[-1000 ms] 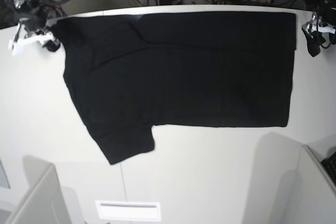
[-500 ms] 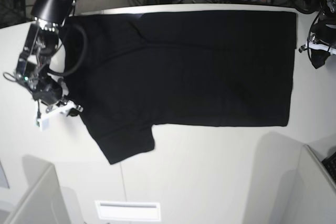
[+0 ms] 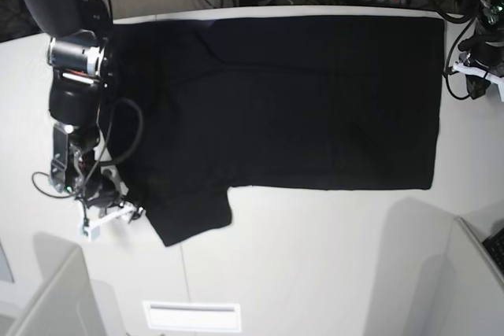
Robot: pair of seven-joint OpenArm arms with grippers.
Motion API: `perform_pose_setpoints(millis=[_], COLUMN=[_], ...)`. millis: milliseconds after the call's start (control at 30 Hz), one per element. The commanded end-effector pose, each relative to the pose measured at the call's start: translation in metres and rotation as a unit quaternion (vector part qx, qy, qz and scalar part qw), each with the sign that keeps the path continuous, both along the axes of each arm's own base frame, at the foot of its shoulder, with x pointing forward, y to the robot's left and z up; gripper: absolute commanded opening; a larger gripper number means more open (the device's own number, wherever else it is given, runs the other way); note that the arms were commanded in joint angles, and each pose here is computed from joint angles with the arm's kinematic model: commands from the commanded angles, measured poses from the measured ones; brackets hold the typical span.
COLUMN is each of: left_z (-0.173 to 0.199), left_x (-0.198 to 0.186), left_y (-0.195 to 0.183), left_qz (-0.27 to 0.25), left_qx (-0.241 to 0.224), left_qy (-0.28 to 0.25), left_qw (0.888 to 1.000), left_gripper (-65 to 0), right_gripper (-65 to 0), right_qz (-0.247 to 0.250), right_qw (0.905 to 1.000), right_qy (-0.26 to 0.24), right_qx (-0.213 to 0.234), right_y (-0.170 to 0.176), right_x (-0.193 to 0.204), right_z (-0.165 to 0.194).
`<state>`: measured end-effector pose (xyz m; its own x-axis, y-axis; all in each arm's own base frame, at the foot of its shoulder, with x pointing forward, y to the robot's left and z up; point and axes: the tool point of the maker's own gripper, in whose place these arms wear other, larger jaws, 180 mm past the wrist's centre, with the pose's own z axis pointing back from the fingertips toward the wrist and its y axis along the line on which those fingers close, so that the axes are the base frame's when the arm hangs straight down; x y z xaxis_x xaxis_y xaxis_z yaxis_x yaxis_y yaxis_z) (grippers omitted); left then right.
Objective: Fold the T-shirt properly
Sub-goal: 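Move both grippers down to the hem corners of the shirt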
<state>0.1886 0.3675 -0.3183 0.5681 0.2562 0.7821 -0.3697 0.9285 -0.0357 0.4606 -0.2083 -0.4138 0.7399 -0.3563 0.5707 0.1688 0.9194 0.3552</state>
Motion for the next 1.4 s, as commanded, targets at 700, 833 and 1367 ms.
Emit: perform_pose_setpoints(millis=[700, 833, 1367], left_z=[0.010, 0.014, -0.021], left_x=[0.005, 0.023, 0.131], left_y=[0.007, 0.011, 0.031], left_qz=[0.001, 0.008, -0.022], left_qx=[0.013, 0.004, -0.062], left_qy=[-0.016, -0.039, -0.015], left_qw=[1.000, 0.999, 0.998], left_gripper=[-56.9, -22.2, -8.6], right_gripper=[-50.7, -65.0, -65.0], right_qz=[0.072, 0.072, 0.072], right_qw=[0.9967, 0.9967, 0.9967], right_qy=[0.018, 0.018, 0.018], right_qx=[-0.033, -0.033, -0.034], right_y=[0.019, 0.019, 0.017], right_x=[0.002, 0.002, 0.003], right_z=[-0.021, -0.021, -0.019])
